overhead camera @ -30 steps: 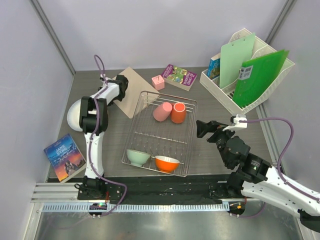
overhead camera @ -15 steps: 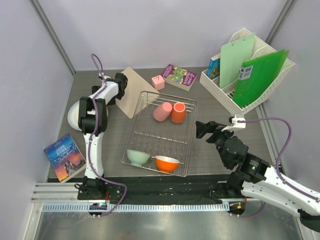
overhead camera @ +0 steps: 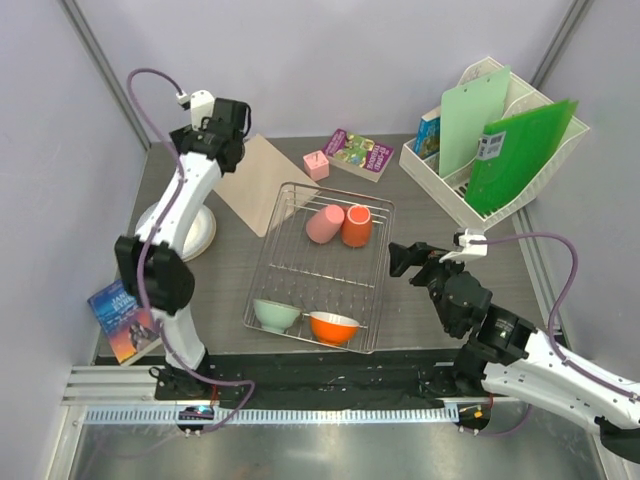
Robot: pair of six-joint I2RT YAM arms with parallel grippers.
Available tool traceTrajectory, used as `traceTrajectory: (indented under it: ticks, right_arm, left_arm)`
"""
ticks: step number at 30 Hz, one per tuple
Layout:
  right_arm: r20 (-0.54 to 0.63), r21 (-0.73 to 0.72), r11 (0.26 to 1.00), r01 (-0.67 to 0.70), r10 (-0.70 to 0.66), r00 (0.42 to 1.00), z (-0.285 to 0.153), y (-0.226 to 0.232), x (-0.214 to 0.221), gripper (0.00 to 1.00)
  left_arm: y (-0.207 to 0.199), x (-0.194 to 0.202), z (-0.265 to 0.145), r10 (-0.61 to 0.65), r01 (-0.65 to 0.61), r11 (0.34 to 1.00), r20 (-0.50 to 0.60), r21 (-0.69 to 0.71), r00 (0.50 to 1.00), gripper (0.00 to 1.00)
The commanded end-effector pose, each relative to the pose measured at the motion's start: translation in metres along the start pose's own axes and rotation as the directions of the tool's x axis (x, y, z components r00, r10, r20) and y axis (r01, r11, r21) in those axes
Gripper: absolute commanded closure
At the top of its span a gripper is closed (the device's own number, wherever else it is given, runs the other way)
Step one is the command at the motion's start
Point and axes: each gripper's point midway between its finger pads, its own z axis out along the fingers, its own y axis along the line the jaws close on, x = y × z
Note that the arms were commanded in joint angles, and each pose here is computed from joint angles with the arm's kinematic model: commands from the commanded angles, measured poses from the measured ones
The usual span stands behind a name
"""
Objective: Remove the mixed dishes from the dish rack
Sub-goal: Place the plate at the center of the board, then adjust the cup in the dish rack.
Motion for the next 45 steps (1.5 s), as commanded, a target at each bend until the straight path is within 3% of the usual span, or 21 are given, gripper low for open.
traceTrajectory:
  ticks: [1,3,6,10,19,45]
  right_arm:
    - [0.043,0.001,0.999,-0.035,0.035,0.998,0.003,0.008,-0.016,0.00]
    - [0.045,0.002,1.000,-0.029,0.029,0.999,0.004,0.009,-0.018,0.00]
    - [0.044,0.014,1.000,-0.011,0.011,0.999,0.006,0.008,-0.019,0.00]
    - [0.041,0.012,1.000,-0.009,0.008,0.999,0.008,0.012,-0.020,0.00]
    - [0.023,0.016,1.000,0.000,0.000,1.000,0.011,0.013,-0.012,0.00]
    - [0.004,0.021,1.000,0.015,-0.015,1.000,0.014,0.013,-0.003,0.00]
  left_arm:
    - [-0.076,-0.006,-0.086,-0.113,0.092,0.888,0.020,0.451,0.993,0.04]
    - [-0.105,0.013,-0.130,-0.045,0.014,0.794,0.037,0.608,0.998,0.04]
    - [-0.141,0.037,-0.172,0.060,-0.088,0.698,0.065,0.711,0.996,0.02]
    - [-0.171,0.076,-0.195,0.194,-0.186,0.651,0.075,0.736,0.978,0.01]
    - [-0.200,0.126,-0.196,0.315,-0.265,0.612,0.077,0.745,0.946,0.00]
    - [-0.212,0.195,-0.195,0.444,-0.301,0.588,0.012,0.751,0.896,0.00]
